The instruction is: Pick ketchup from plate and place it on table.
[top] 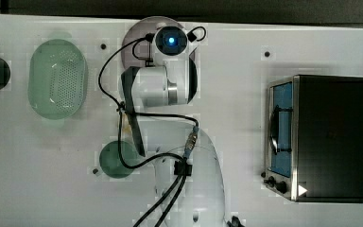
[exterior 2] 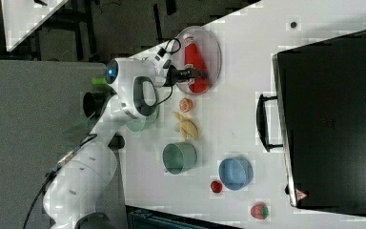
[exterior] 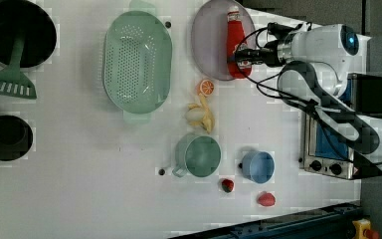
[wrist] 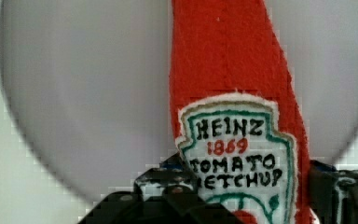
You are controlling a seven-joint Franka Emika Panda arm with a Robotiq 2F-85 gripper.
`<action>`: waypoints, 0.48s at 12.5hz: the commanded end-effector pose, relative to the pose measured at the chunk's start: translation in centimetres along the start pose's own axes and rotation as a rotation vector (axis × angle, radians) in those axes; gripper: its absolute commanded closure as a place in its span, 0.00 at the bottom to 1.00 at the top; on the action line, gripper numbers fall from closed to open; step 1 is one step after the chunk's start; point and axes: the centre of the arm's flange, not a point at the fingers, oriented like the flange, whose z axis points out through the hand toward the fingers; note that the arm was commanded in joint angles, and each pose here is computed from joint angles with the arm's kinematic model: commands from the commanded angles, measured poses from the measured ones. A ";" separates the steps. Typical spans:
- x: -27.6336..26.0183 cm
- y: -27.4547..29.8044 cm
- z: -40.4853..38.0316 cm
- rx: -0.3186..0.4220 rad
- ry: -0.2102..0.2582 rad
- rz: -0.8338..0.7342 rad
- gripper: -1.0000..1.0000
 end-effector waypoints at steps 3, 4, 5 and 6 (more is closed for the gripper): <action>2.4 2.3 -15.5 0.001 0.061 0.087 0.37; 1.9 2.9 -17.4 0.014 0.047 0.132 0.37; 1.3 3.5 -19.1 0.033 0.029 0.175 0.37; 0.7 4.3 -20.9 0.045 0.015 0.207 0.37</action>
